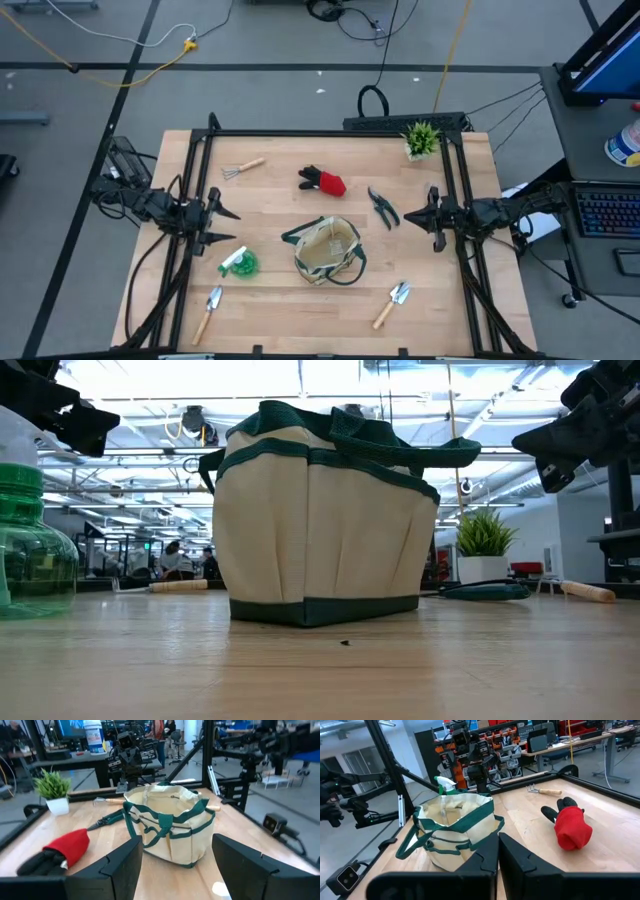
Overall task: Pick & Place Garden tools in Gardening bag
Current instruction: Put the red gloves into the gardening bag
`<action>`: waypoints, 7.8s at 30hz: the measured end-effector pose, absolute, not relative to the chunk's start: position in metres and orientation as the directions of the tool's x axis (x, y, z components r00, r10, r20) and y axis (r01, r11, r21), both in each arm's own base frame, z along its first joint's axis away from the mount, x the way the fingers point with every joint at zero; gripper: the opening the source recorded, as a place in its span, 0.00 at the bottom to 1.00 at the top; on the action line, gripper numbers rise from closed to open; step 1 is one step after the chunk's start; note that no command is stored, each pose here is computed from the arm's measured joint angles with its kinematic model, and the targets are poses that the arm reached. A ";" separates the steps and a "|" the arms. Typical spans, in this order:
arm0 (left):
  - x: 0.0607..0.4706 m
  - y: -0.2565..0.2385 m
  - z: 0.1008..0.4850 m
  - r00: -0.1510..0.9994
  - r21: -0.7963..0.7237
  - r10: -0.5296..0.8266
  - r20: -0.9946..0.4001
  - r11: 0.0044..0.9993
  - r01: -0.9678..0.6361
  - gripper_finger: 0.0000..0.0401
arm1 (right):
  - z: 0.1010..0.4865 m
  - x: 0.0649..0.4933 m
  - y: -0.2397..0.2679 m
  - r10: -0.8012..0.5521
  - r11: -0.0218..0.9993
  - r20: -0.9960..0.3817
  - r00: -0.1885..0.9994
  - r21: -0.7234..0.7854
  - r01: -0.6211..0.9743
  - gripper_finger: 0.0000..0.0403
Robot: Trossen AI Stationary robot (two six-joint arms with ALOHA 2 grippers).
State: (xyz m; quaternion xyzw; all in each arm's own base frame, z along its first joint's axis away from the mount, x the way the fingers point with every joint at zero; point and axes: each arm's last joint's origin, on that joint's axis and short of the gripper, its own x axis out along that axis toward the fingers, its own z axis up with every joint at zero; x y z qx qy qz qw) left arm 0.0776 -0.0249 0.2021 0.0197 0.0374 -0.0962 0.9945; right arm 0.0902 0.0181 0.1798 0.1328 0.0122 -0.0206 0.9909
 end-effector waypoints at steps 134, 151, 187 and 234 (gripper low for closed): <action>0.078 -0.016 0.198 0.988 -0.024 0.100 -0.116 0.994 -0.103 0.61 | 0.139 0.336 -0.127 -0.214 0.941 -0.672 0.709 0.052 0.334 0.78; 0.078 -0.016 0.198 0.988 -0.029 0.100 -0.115 0.994 -0.104 0.61 | 0.113 0.339 -0.129 -0.203 0.918 -0.711 0.674 0.101 0.383 0.73; 0.078 -0.016 0.198 0.988 -0.026 0.099 -0.116 0.994 -0.102 0.61 | 0.128 0.340 -0.128 -0.209 0.922 -0.667 0.715 0.110 0.372 0.11; 0.078 -0.016 0.198 0.989 -0.033 0.096 -0.115 0.994 -0.101 0.61 | 0.293 0.307 0.010 0.131 0.990 -0.217 0.967 -0.011 -0.137 0.09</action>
